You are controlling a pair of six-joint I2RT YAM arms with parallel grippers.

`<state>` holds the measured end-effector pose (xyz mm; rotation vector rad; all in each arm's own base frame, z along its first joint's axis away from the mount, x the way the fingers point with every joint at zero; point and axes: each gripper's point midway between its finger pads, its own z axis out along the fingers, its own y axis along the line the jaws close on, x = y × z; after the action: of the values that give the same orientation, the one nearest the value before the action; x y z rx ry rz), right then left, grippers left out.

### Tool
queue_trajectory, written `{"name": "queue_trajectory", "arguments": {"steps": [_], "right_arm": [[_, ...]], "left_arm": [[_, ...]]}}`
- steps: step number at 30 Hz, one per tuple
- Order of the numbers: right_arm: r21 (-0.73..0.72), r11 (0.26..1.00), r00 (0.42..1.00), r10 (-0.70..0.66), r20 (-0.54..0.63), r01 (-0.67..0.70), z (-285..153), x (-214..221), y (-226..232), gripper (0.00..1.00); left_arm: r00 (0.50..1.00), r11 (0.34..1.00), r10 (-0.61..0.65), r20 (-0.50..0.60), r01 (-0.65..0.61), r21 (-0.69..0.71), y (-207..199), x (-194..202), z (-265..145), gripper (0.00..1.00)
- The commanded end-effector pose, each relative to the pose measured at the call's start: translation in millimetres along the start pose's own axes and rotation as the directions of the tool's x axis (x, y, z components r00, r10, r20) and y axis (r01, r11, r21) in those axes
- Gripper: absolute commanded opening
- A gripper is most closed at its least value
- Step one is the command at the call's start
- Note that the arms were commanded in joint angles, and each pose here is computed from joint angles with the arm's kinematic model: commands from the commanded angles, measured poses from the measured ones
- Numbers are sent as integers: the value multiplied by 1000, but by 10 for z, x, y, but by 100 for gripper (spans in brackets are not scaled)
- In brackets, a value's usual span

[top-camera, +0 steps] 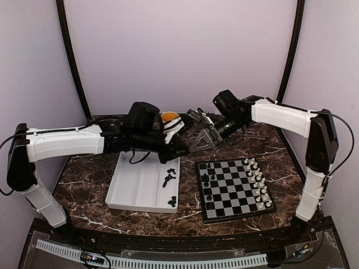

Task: Set up the chess pieces on the board
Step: Pass from the left arm to the right

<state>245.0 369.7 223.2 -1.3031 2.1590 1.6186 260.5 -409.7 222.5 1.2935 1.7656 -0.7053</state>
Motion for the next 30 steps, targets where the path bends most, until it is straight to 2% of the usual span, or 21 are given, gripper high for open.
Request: {"name": "queue_trajectory", "arguments": {"steps": [1,7,11,14,16,18,27,30], "right_arm": [[-27,999,999,-40,24,41,-7,-94,104,42],[-27,998,998,-48,30,49,-13,-109,114,33],[-39,998,998,-46,33,47,-12,-114,132,32],[-44,998,998,-42,36,43,-15,-123,134,34],[-43,998,999,-36,38,38,-12,-131,129,40],[-41,999,999,-33,39,35,-10,-135,116,40],[-38,999,999,-27,43,29,-10,-138,86,21],[-3,1000,998,-28,48,29,-34,-158,15,18]], "left_arm": [[999,1000,17,33,-17,-2,-42,-100,-109,4],[1000,1000,16,20,-16,6,-49,-68,-80,4],[1000,1000,25,16,-25,5,-57,-62,-78,4],[999,999,32,16,-32,4,-61,-62,-91,4],[999,999,36,19,-36,0,-57,-70,-103,4],[999,999,39,19,-39,-6,-50,-71,-108,4],[999,999,48,7,-48,-8,-50,-41,-92,4],[999,999,50,10,-50,-10,-46,-49,-104,4]]}}
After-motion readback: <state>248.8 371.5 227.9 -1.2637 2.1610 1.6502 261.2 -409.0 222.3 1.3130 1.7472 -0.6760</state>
